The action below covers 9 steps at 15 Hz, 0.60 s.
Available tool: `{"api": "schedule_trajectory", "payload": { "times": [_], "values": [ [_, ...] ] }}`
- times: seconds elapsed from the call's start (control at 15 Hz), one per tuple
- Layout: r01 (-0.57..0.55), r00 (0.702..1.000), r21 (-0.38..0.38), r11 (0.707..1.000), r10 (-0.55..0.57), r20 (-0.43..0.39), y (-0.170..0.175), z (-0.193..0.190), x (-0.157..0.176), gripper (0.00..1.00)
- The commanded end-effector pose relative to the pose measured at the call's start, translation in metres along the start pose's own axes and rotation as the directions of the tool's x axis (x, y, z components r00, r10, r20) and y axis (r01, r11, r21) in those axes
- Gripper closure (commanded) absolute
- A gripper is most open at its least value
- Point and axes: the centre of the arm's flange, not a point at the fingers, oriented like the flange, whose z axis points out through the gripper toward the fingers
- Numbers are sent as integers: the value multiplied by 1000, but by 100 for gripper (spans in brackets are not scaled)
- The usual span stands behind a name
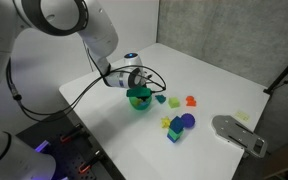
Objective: Move the yellow toy from the bowl to the stack of blocks
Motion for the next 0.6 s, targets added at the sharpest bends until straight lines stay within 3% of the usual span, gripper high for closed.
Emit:
{"api": "schedule_trajectory", "payload": {
  "times": [0.0, 0.07, 0.13, 0.53],
  "values": [
    [-10, 1000, -5, 1000, 10, 2, -7, -24, 1, 98],
    [-9, 1000, -11, 1000, 9, -3, -8, -26, 3, 94],
    [-5, 1000, -8, 1000, 5, -2, -11, -27, 4, 73],
    [-57, 998, 1, 998, 57, -15, -28, -19, 15, 29]
  ]
}}
